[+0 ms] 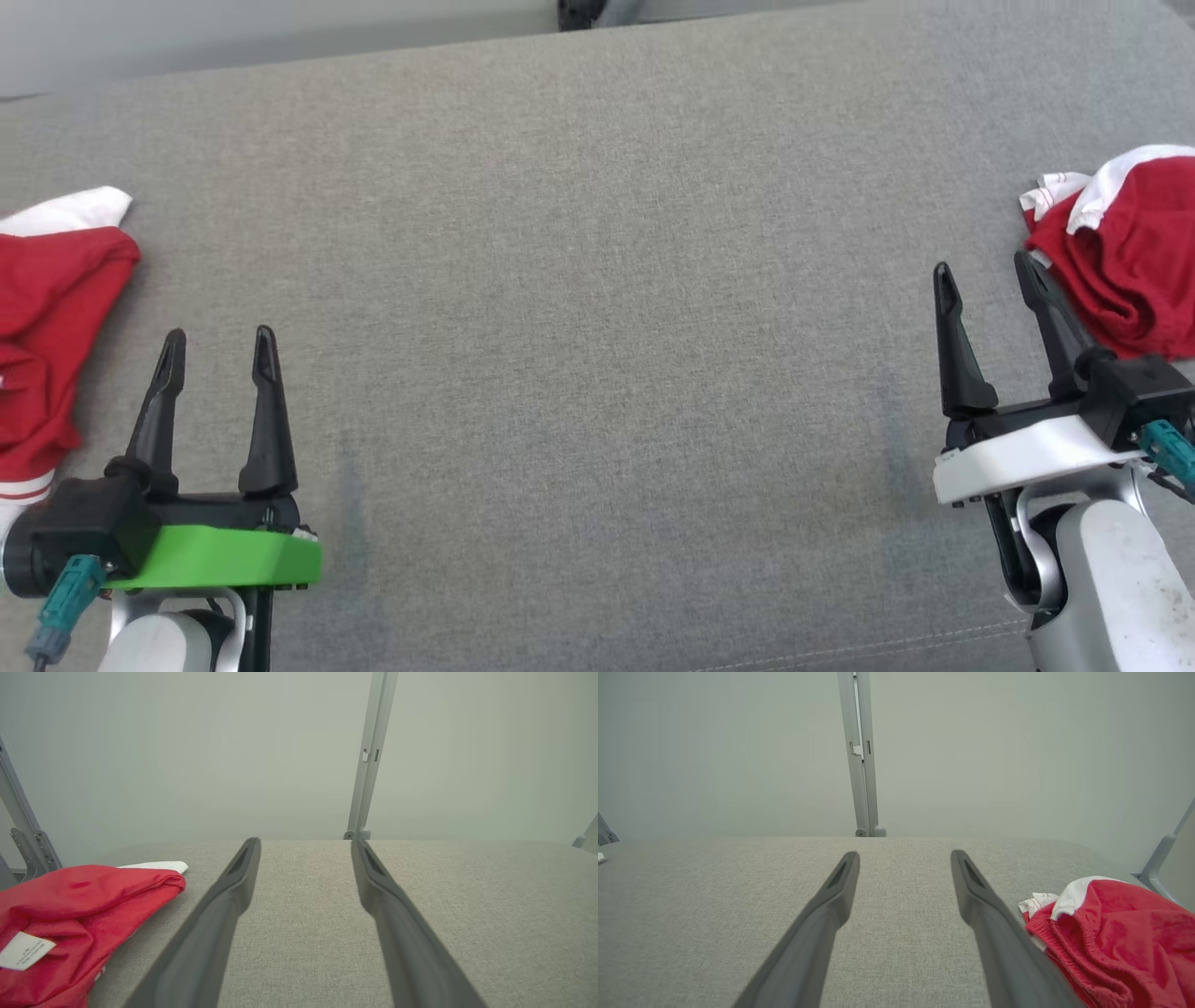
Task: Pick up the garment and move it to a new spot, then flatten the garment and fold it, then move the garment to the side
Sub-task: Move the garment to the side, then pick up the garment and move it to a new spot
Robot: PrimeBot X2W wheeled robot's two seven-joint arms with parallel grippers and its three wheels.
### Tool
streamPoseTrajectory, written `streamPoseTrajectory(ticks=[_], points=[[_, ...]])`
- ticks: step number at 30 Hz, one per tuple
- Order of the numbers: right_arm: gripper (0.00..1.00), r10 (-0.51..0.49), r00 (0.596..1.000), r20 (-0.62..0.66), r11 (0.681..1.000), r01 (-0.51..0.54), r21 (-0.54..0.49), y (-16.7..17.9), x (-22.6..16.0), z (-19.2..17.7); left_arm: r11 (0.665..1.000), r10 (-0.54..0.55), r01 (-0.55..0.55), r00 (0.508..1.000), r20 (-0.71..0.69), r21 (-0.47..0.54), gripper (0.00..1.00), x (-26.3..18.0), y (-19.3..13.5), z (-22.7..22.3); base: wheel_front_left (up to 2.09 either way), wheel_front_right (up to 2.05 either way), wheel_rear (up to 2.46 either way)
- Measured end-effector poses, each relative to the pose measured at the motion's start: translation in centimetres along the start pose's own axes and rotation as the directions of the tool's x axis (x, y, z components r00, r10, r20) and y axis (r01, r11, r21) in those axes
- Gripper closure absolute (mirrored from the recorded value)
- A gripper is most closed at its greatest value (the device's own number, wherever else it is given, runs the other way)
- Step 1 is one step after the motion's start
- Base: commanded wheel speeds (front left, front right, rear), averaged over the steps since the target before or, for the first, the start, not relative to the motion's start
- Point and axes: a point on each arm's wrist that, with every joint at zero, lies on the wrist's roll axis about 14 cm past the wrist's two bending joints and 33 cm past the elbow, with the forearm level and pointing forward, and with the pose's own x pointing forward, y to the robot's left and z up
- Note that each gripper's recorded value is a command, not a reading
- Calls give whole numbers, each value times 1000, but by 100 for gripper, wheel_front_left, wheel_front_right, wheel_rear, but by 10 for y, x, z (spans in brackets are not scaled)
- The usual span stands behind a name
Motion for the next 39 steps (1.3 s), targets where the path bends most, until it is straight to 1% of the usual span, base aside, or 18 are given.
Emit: streamPoseTrajectory(ticks=[6,16,20,26,39], points=[[0,20,1000,6,1000,-20,5,9,-13,7,1000,12,-12,1000,9,10,0,-22,1,11,0,0,0],[0,5,999,54,999,-7,34,11,-42,27,1000,-2,2,1000,13,14,0,-48,-8,22,0,0,0],[0,-6,997,81,999,3,44,10,-49,36,1000,-9,8,1000,23,22,0,-51,-9,27,0,0,0],[0,-22,997,79,999,18,50,7,-57,36,999,-17,17,1000,16,27,0,-52,-11,27,0,0,0],[0,-21,997,74,998,17,58,9,-56,33,1000,-7,7,1000,2,24,0,-54,-9,25,0,0,0]])
